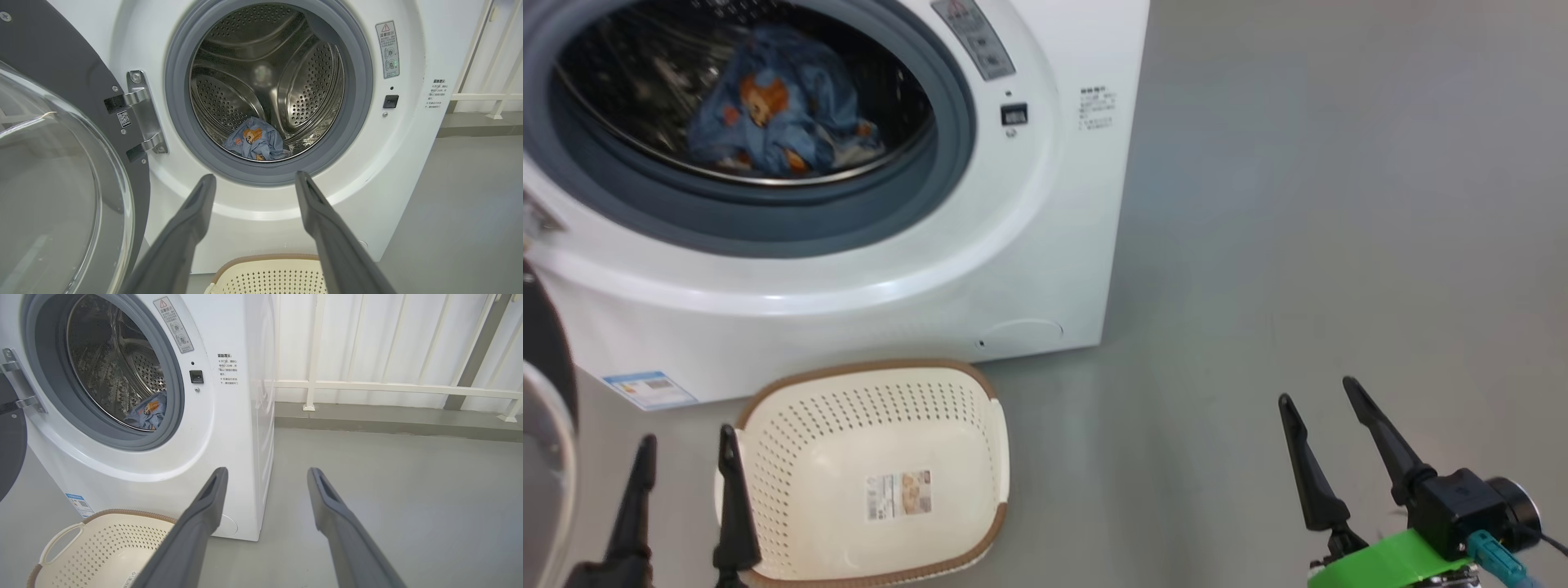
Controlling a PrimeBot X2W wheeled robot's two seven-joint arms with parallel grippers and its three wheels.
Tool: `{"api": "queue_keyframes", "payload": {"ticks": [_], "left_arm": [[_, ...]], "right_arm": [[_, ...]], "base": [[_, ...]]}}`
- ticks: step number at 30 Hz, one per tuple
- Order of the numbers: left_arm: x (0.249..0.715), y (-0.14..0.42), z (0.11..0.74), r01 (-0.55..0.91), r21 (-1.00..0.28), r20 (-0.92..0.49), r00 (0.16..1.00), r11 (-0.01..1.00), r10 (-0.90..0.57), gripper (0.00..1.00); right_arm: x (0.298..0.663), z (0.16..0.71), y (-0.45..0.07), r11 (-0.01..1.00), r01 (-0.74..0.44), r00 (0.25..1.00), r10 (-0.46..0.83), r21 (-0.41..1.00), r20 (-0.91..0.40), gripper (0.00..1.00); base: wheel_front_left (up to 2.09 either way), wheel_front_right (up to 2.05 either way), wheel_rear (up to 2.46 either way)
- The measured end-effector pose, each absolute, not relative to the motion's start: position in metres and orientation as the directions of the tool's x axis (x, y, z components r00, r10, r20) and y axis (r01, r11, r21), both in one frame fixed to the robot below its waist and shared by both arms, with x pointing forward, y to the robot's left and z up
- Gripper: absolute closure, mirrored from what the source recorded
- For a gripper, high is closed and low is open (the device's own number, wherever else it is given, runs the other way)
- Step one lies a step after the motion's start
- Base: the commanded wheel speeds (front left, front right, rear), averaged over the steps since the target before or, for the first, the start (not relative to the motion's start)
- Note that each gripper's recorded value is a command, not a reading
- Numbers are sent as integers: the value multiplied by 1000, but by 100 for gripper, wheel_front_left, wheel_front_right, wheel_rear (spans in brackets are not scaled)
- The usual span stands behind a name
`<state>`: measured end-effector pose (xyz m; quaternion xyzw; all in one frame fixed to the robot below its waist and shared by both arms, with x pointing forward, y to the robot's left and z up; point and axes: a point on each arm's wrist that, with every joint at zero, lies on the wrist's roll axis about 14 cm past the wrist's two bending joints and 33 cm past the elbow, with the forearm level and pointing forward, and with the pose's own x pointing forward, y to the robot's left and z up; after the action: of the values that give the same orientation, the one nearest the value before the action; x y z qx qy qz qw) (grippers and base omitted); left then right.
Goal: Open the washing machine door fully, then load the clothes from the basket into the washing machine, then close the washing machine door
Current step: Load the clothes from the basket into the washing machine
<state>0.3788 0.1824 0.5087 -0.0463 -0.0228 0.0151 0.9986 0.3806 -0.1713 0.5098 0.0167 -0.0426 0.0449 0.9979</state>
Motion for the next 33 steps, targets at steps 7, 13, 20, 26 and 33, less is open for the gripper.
{"api": "queue_keyframes", "payload": {"ticks": [7,13,20,26,33], "left_arm": [[357,183,510,-27,-92,47,998,995,31,0],[345,183,513,-17,-90,61,998,996,23,0],[330,184,511,-17,-92,58,998,996,22,0],[330,183,512,-8,-86,67,998,996,14,0],[331,182,510,-11,-84,62,998,996,16,0]], "right_arm": [[368,519,-169,995,-99,990,97,22,102,0],[357,526,-168,995,-103,989,100,18,112,0],[346,533,-168,995,-101,988,99,14,122,0],[343,538,-170,996,-94,987,91,12,133,0],[342,537,-173,996,-86,988,83,13,129,0]], "base": [[0,0,0],[0,0,0],[0,0,0],[0,0,0],[0,0,0]]}}
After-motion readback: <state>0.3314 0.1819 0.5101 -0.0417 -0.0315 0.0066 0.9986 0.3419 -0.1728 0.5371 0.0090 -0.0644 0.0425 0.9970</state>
